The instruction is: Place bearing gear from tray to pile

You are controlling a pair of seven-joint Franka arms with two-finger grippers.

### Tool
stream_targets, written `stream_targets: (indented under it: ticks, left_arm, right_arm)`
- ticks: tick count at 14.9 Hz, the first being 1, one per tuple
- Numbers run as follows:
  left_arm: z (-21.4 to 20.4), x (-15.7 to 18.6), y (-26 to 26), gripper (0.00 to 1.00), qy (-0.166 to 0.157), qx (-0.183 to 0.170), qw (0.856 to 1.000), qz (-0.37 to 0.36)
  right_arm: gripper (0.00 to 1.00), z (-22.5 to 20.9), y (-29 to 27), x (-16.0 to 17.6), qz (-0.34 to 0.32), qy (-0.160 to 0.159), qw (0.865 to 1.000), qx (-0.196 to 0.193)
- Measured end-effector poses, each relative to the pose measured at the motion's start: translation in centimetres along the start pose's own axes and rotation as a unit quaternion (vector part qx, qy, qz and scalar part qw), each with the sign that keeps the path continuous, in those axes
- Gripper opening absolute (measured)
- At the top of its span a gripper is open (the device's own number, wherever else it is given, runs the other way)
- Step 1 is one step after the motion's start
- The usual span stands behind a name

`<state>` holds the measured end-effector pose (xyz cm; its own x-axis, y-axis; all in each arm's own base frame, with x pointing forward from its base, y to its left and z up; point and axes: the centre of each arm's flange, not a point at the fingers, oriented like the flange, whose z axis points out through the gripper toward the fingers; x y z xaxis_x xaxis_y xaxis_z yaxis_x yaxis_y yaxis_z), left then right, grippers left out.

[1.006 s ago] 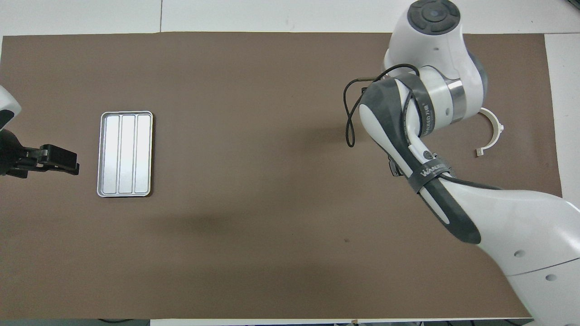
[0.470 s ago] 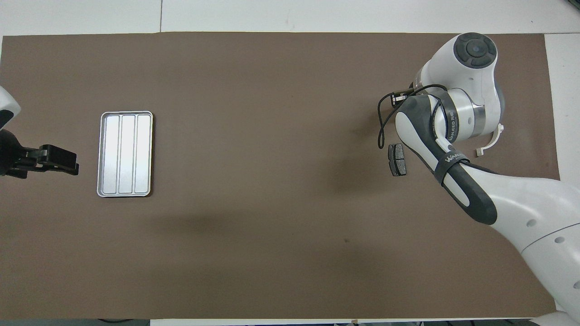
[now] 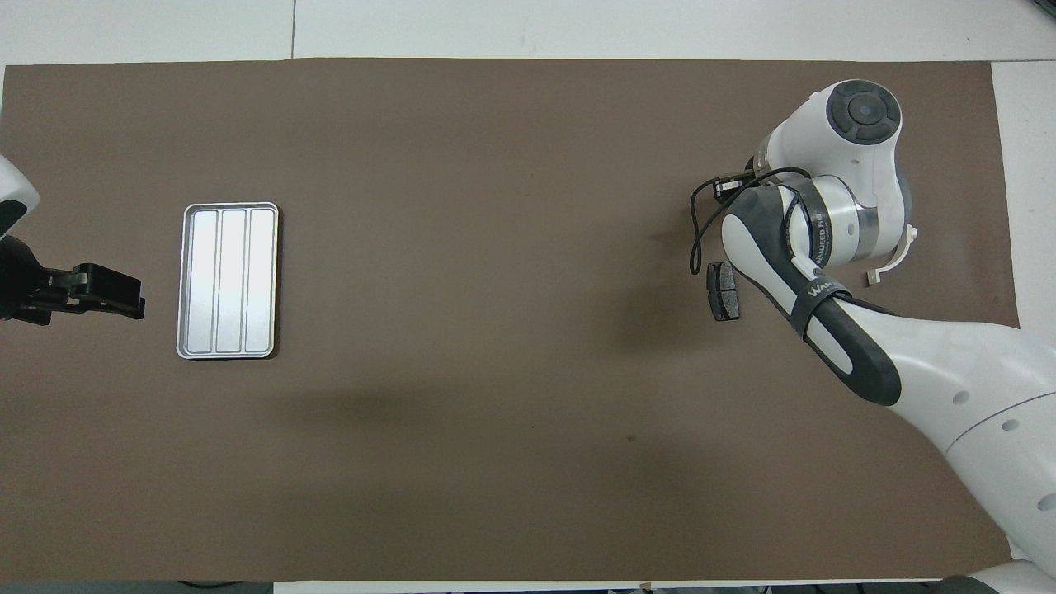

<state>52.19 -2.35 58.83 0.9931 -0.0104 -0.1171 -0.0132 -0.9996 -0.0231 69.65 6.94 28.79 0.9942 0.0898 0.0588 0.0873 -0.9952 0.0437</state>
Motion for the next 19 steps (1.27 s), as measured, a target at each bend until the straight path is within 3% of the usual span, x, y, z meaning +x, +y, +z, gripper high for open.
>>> stream_targets:
  ticks: [2, 8, 14, 16, 19]
  left_arm:
    - [0.0, 0.0, 0.0, 1.0, 0.0, 0.0, 1.0, 0.0]
    - [0.0, 0.0, 0.0, 1.0, 0.0, 0.0, 1.0, 0.0]
    - [0.0, 0.0, 0.0, 1.0, 0.0, 0.0, 1.0, 0.0]
    - [0.0, 0.0, 0.0, 1.0, 0.0, 0.0, 1.0, 0.0]
    - [0.0, 0.0, 0.0, 1.0, 0.0, 0.0, 1.0, 0.0]
  right_arm:
    - [0.41, 0.0, 0.0, 0.0, 0.0, 0.0, 1.0, 0.0]
    - [0.99, -0.4, -0.3, 0.1, -0.002, 0.003, 1.0, 0.001]
    - [1.0, -3.6, 1.1, 0.4, 0.008, 0.026, 1.0, -0.002]
    - [1.0, -7.0, 1.5, 0.1, 0.012, 0.029, 0.999, -0.004]
    - [1.0, -15.2, 1.6, -2.4, 0.029, -0.007, 0.999, 0.01]
